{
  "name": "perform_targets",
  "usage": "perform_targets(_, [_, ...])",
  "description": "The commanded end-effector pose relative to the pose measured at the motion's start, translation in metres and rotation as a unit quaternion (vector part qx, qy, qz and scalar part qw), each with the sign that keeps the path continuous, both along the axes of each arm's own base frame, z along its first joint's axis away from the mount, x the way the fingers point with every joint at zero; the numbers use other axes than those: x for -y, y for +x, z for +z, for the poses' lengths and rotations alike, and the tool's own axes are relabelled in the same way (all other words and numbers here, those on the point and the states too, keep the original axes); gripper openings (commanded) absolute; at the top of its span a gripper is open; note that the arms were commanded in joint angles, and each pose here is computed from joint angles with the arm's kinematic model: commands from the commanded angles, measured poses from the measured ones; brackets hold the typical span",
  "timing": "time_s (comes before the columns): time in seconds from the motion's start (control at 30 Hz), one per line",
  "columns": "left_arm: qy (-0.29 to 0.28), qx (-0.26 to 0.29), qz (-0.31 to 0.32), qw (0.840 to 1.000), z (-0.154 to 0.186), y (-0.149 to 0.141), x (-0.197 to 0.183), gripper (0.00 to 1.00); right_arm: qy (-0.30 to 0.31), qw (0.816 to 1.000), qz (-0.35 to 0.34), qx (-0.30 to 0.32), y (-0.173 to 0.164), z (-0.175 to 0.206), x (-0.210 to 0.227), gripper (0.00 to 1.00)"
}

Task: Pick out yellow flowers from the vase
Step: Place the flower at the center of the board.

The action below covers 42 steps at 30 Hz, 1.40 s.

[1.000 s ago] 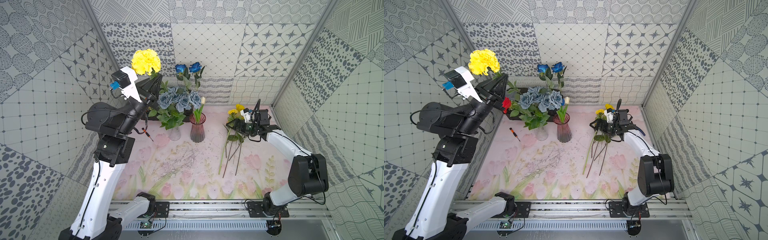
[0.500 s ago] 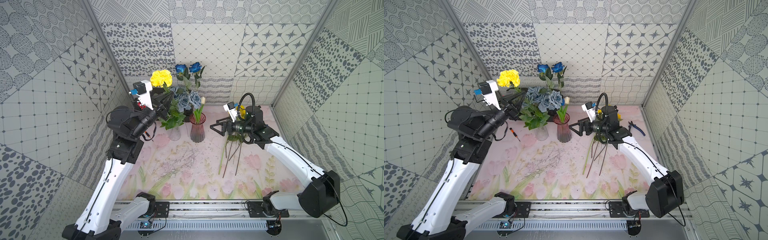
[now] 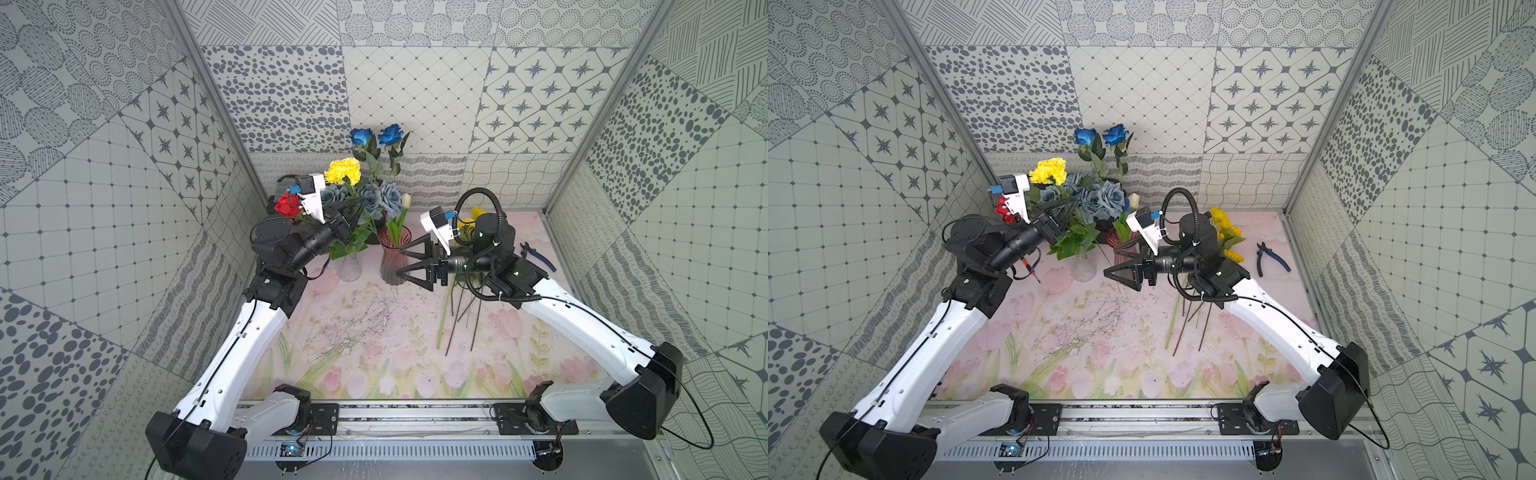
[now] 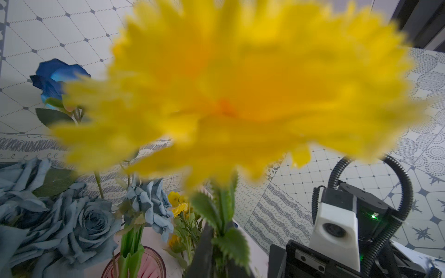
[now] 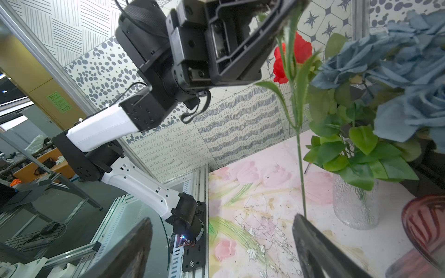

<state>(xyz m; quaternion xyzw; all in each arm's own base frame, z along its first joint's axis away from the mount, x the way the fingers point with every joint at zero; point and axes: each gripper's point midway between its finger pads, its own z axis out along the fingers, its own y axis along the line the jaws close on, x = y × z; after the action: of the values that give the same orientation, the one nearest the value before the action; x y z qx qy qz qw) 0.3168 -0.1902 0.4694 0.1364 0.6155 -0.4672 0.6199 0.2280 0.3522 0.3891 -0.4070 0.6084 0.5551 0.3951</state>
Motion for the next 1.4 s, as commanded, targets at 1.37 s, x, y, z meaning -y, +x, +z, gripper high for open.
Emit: perform_targets(1.37, [-0.012, -0.022, -0.208, 0.978, 0.014, -0.024, 0.048, 0.1, 0.026, 0.995, -0.047, 0.084, -0.005, 0.052, 0.014, 0.62])
